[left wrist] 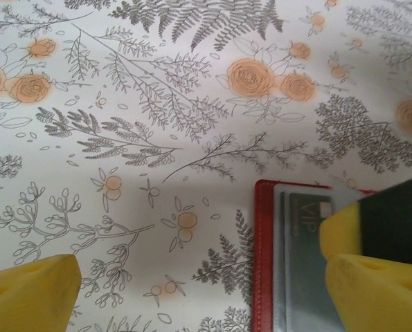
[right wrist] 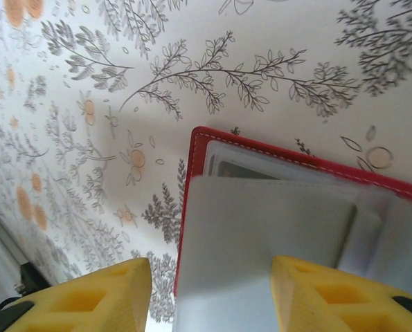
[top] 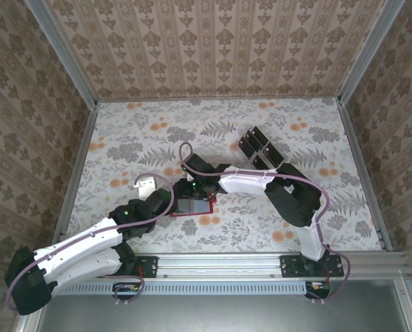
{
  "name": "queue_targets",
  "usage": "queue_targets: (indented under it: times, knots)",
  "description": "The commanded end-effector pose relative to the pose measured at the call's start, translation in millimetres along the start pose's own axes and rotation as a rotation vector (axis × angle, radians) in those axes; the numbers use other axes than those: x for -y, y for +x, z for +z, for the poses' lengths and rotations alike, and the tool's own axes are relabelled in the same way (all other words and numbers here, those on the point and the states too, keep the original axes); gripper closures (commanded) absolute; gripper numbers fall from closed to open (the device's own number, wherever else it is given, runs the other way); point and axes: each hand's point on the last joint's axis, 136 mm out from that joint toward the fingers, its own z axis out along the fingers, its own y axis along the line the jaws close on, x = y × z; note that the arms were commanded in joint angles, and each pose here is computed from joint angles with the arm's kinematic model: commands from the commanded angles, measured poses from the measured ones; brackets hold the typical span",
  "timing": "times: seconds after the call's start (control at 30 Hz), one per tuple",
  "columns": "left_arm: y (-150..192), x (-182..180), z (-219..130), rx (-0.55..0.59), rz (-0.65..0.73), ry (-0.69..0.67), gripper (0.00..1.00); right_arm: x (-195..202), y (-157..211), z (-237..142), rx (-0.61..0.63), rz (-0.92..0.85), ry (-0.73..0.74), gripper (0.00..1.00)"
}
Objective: Put the credit cards into the card holder
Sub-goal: Flip over the card slot in the card holder.
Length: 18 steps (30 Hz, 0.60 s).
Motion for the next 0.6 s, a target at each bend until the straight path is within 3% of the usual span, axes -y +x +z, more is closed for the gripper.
queue_targets:
  times: [0.0,0.33,0.57]
  knots:
    - [-1.0,2.3,-0.9,-0.008,-0.028,0.013,0.0,-1.5,12.9,14.2,-0.048,-0.016,0.036,0.49]
    - [1.4,0.3,1.9,-0.026,-0.03,0.014,0.0,-3.1,12.8,19.3,-0.056,-0.014,0.032,0.5]
    - [-0.8,-0.7,2.7,-0.031,-0.031,0.003,0.0,-29.3,-16.5,-23.1,0.031,-0.054,-0.036,0.49]
